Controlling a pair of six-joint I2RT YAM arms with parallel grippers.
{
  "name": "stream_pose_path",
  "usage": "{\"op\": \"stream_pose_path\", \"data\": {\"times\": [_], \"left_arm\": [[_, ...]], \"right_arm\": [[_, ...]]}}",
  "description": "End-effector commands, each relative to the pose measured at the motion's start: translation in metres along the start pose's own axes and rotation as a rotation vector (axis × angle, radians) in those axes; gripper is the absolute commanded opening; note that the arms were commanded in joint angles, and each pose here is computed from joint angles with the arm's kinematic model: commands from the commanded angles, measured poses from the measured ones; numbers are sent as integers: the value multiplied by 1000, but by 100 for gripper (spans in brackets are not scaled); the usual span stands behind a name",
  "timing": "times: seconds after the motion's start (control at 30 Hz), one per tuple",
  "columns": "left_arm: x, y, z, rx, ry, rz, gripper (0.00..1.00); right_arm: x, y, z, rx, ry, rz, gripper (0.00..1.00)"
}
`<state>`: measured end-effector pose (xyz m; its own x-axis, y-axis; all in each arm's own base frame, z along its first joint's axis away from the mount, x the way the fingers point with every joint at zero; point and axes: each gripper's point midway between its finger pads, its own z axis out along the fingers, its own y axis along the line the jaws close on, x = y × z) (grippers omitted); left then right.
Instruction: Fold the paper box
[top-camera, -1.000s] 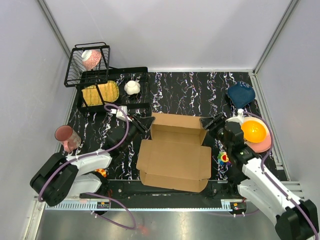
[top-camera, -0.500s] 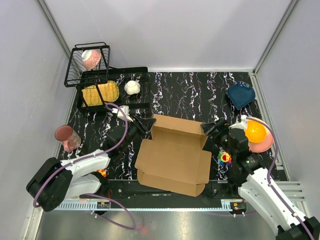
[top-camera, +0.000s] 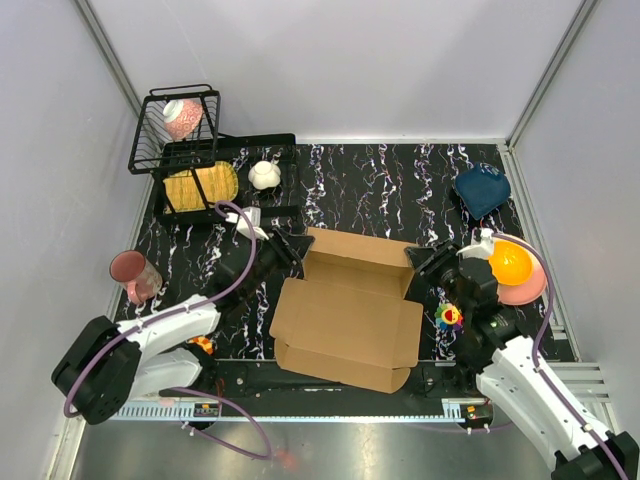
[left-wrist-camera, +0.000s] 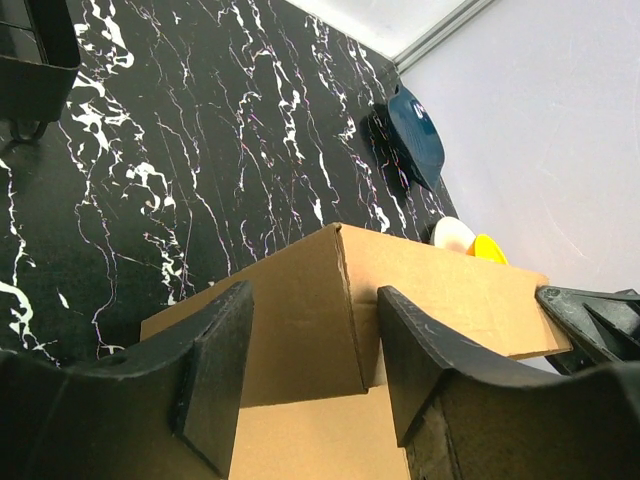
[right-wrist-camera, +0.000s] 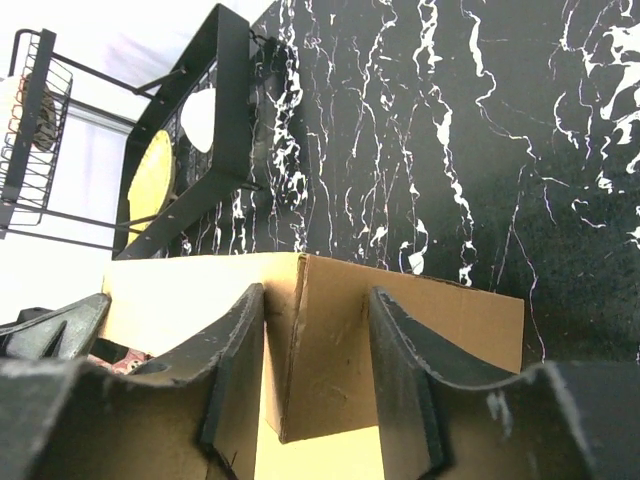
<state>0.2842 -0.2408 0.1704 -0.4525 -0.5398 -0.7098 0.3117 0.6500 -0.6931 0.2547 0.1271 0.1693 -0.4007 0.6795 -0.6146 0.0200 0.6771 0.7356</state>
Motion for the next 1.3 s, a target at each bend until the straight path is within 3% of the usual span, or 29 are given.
{"op": "stream_pose_path", "data": {"times": [0.0, 0.13, 0.23, 0.4, 0.53, 0.83, 0.97, 1.03, 1.1, 1.13, 1.17, 1.23, 1.27], "left_arm": [[54, 41, -10, -125, 207, 61, 54], [65, 50, -11, -137, 234, 55, 50], [67, 53, -14, -144, 232, 49, 49], [49, 45, -14, -154, 192, 55, 54], [19, 27, -12, -152, 121, 67, 60], [-51, -7, -24, -148, -25, 126, 77], [-76, -18, -31, -156, -67, 153, 78], [-90, -21, -37, -172, -108, 145, 78], [-99, -21, -49, -184, -145, 131, 78], [-98, -18, -53, -190, -154, 125, 78], [-94, -12, -58, -210, -146, 124, 78], [-94, -1, -75, -236, -178, 100, 78], [-96, 1, -86, -238, -194, 90, 78]], "right_arm": [[37, -30, -4, 54, 115, -17, 41], [44, -40, -6, 80, 134, -11, 38], [45, -41, -9, 80, 135, -13, 43], [14, -15, -14, 55, 78, -73, 73], [-15, 8, -19, 67, 46, -142, 84], [-89, 79, -39, 8, -50, -364, 90], [-101, 98, -29, 22, 11, -481, 88], [-113, 110, -30, 39, 8, -562, 85], [-95, 125, -23, 61, 48, -735, 85], [-116, 127, -29, 180, -52, -812, 85], [-80, 150, -26, 138, -10, -945, 86], [-86, 162, -29, 247, -94, -1151, 88], [-56, 175, -26, 220, -69, -1261, 89]]}}
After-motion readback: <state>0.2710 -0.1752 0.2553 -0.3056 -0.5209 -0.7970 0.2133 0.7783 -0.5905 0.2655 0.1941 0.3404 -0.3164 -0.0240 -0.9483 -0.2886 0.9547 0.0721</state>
